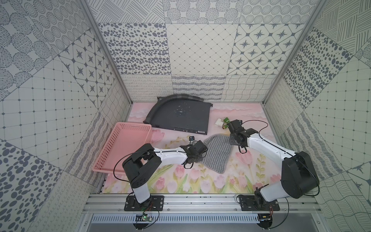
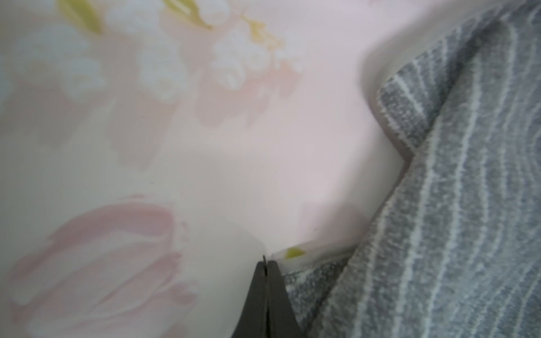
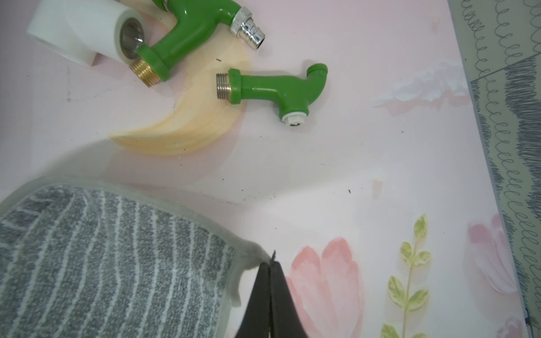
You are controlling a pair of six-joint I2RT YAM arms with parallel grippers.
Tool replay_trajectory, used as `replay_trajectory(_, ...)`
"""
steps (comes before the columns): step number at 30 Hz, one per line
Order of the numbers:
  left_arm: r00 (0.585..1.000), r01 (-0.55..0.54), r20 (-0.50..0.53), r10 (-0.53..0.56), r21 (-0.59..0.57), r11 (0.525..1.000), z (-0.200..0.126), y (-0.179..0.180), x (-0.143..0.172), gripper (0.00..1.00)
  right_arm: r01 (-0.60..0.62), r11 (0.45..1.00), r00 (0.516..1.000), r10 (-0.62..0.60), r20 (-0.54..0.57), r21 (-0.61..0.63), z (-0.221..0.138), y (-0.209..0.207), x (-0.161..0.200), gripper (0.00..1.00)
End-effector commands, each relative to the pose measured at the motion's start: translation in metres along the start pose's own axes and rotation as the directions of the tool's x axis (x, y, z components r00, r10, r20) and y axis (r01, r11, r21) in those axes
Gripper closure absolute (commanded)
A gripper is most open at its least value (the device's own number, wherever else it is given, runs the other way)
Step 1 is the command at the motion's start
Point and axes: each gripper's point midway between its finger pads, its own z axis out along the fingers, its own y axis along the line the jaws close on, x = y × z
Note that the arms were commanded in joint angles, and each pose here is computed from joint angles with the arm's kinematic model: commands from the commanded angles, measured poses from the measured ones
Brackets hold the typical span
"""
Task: Fold the square dishcloth
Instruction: Flatten out the cleaning item at the center of the board.
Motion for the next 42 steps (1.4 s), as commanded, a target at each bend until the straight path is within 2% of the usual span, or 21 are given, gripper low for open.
replay_trajectory(1, 0.998, 0.069, 0.020, -0.066, -0.153, 0.986, -0.014, 0.052, 0.004, 1.00, -0.013, 1.000, 1.000, 0.013, 0.026, -0.015, -0.003, -0.002, -0.004, 1.00)
replay_trajectory(9, 0.990, 0.106, 0.108, -0.086, -0.204, 0.973, -0.031, 0.074, -0.011, 1.00, -0.026, 1.000, 1.000, 0.026, 0.006, -0.007, 0.000, -0.008, 0.005, 1.00)
replay_trajectory(14, 0.990, 0.115, 0.099, -0.102, -0.144, 0.983, -0.034, 0.066, -0.010, 1.00, -0.043, 0.998, 0.999, 0.041, -0.031, -0.048, 0.001, -0.007, 0.015, 1.00)
replay_trajectory(15, 0.990, 0.120, 0.089, -0.110, -0.119, 0.986, -0.033, 0.061, -0.009, 1.00, -0.036, 0.997, 0.998, 0.033, -0.045, -0.069, 0.002, -0.003, 0.018, 0.98)
replay_trajectory(17, 0.990, 0.134, 0.058, -0.130, -0.065, 0.989, -0.029, 0.051, -0.002, 1.00, -0.028, 0.992, 0.998, 0.020, -0.066, -0.124, 0.000, 0.007, 0.023, 0.88)
replay_trajectory(20, 0.990, 0.140, 0.033, -0.139, -0.030, 0.990, -0.025, 0.042, 0.006, 1.00, -0.018, 0.982, 0.998, 0.008, -0.059, -0.186, -0.013, 0.019, 0.029, 0.66)
replay_trajectory(25, 0.989, 0.149, 0.030, -0.148, -0.027, 0.989, -0.027, 0.035, 0.015, 1.00, -0.049, 0.954, 0.998, 0.036, -0.049, -0.296, -0.043, 0.031, 0.045, 0.53)
replay_trajectory(32, 0.990, 0.138, 0.028, -0.138, -0.024, 0.990, -0.032, 0.026, 0.026, 1.00, -0.030, 0.923, 0.994, -0.014, -0.110, -0.384, -0.067, 0.061, 0.091, 0.54)
replay_trajectory(35, 0.990, 0.138, 0.025, -0.138, -0.023, 0.990, -0.034, 0.025, 0.030, 1.00, -0.007, 0.916, 0.988, -0.055, -0.141, -0.401, -0.072, 0.078, 0.113, 0.61)
replay_trajectory(38, 0.990, 0.138, 0.017, -0.138, -0.032, 0.990, -0.035, 0.026, 0.037, 1.00, -0.002, 0.926, 0.981, -0.071, -0.181, -0.378, -0.066, 0.083, 0.134, 0.66)
replay_trajectory(42, 0.989, 0.148, 0.002, -0.148, -0.043, 0.988, -0.033, 0.029, 0.049, 1.00, -0.035, 0.957, 0.966, -0.042, -0.254, -0.290, -0.045, 0.069, 0.163, 0.71)
